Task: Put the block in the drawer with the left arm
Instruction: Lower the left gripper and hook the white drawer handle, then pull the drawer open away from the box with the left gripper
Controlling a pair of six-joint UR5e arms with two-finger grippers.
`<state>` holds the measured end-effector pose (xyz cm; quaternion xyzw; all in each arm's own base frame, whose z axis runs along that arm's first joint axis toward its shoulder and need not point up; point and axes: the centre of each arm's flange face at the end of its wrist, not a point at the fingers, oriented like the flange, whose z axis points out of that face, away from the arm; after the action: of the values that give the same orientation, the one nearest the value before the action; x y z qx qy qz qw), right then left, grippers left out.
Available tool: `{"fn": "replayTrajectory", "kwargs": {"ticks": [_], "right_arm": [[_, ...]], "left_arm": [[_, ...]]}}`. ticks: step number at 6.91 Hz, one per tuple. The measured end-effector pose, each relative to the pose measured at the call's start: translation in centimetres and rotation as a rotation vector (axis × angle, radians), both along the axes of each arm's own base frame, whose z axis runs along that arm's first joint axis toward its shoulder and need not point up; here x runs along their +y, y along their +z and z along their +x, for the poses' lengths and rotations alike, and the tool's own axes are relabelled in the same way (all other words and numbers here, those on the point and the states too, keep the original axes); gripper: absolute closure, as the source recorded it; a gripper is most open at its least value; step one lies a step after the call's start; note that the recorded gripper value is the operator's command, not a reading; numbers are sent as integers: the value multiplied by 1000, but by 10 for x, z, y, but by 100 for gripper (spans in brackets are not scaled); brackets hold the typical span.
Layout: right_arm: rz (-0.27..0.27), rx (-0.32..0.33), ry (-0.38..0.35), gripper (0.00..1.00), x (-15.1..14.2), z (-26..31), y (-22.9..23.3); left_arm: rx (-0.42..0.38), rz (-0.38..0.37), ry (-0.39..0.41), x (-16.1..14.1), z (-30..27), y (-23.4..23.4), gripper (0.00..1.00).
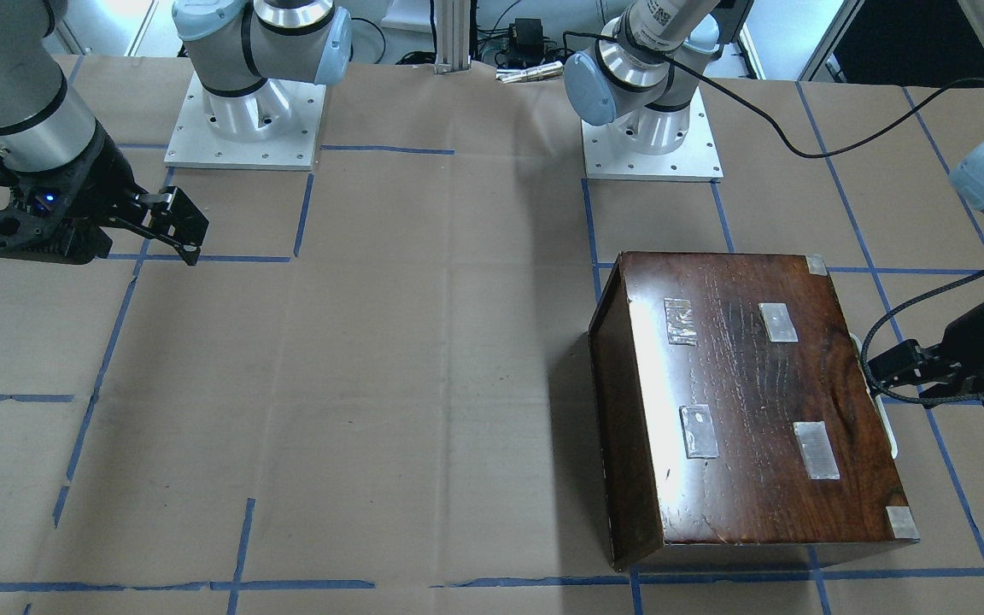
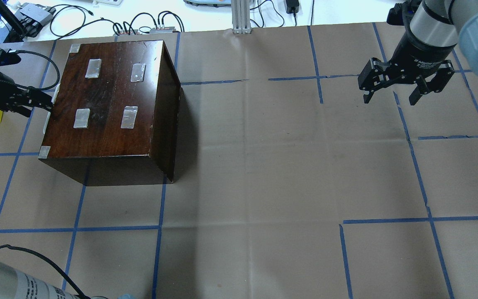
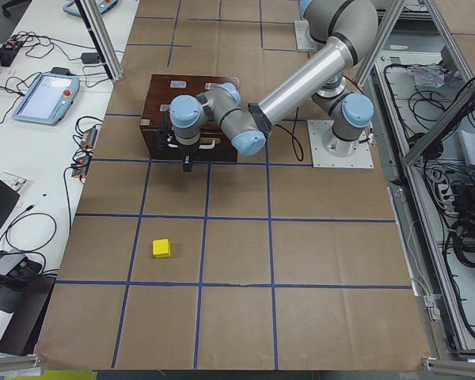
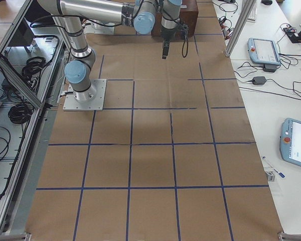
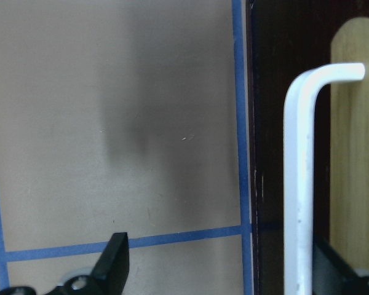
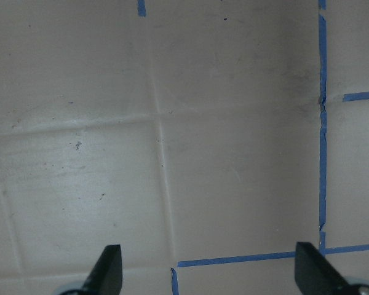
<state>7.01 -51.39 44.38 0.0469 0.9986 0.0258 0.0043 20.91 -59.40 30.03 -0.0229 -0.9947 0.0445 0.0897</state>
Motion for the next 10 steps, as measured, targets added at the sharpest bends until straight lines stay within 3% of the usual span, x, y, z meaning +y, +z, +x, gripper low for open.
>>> {"fn": "replayTrajectory", "kwargs": {"ticks": [5, 10], "right_arm": [[-1, 0, 0, 0, 0, 0, 0], [1, 0, 0, 0, 0, 0, 0]], "left_arm": [[-8, -1, 43, 8, 27, 0, 1], [-82, 22, 71, 14, 50, -1, 1]]}}
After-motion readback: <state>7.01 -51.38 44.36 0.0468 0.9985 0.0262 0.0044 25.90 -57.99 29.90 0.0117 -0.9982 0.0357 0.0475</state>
